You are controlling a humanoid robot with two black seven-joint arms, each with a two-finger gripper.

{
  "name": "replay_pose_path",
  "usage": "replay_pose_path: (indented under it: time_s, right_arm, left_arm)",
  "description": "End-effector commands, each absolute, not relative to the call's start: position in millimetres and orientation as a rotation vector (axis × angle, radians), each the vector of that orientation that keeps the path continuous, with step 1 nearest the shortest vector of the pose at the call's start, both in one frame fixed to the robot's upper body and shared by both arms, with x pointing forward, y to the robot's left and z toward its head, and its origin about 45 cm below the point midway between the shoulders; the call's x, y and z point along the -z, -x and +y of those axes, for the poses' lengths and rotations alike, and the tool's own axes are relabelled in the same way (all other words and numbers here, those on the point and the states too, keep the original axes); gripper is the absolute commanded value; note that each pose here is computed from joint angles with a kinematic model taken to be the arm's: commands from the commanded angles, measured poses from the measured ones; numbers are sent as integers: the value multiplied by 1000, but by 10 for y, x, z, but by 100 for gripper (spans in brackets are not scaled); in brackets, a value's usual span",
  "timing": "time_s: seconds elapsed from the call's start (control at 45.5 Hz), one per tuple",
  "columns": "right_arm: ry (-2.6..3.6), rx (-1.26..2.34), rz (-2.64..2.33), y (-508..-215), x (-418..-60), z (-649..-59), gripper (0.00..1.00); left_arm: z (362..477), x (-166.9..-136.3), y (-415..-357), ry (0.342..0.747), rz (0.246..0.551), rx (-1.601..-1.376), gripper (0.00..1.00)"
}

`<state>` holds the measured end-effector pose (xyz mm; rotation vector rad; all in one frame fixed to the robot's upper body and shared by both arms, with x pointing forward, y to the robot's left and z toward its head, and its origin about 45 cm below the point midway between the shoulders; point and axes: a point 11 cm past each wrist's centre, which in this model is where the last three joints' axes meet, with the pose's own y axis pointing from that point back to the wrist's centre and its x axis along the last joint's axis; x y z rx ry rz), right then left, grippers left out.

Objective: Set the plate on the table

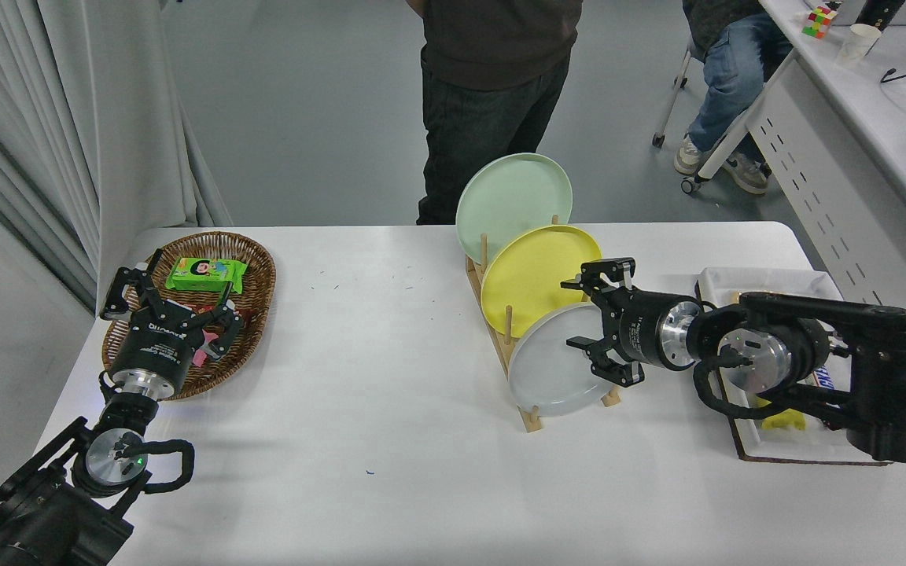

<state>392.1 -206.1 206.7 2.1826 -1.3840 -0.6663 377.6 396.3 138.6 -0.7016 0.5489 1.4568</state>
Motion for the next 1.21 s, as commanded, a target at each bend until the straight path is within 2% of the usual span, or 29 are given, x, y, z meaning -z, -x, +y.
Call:
replay_pose_path:
  time_s: [0.0, 0.066, 0.176, 0.286, 1.187]
  right_arm:
    - [-2183, 666, -1385, -3925, -2065, -2065, 68]
    - [-2186, 661, -1384, -3933, -2077, -2057, 64]
    - [-2186, 661, -1387, -3938, -2084, -2063, 64]
    - [-2190, 658, -1385, -3948, -2109, -2052, 58]
    - [-2127, 725, -1367, -3959, -2159, -2071, 56]
  left_arm:
    - [3963, -1386, -3776, 701, 549, -1457, 98]
    - [3963, -1386, -3776, 701, 549, -1457, 98]
    - [3964, -1387, -3776, 702, 549, -1457, 98]
    - [3964, -1387, -3776, 702, 549, -1457, 98]
    - [3964, -1387, -3776, 702, 549, -1457, 98]
